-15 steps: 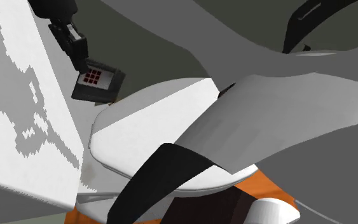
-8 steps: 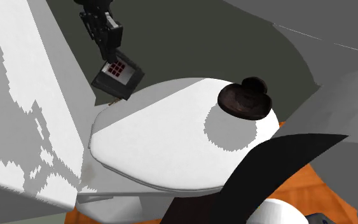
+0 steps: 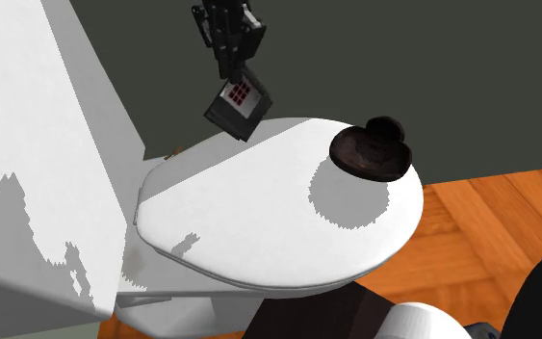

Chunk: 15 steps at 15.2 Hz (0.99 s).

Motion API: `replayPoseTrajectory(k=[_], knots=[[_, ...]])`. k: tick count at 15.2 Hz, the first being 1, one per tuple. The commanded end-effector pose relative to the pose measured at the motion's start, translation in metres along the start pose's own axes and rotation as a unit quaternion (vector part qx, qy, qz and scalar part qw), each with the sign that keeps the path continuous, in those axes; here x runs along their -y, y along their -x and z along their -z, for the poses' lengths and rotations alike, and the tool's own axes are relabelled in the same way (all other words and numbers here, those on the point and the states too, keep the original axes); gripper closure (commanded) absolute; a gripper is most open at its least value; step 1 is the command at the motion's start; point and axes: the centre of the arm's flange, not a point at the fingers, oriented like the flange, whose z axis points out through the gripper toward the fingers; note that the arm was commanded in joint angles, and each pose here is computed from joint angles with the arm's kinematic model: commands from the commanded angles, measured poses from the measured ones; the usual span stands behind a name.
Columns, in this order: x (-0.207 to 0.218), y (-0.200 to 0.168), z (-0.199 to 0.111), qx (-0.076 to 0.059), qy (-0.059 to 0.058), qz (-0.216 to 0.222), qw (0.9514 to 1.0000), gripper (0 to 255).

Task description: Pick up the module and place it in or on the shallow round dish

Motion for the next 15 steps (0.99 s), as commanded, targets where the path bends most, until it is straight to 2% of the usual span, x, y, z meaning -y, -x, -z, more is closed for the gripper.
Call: replayPoseTrajectory(k=[1, 15], knots=[[0.016, 0.022, 0.001, 0.0, 0.0, 0.001, 1.0, 255], [0.124, 0.171, 0.026, 0.0, 0.0, 0.001, 1.0, 255]])
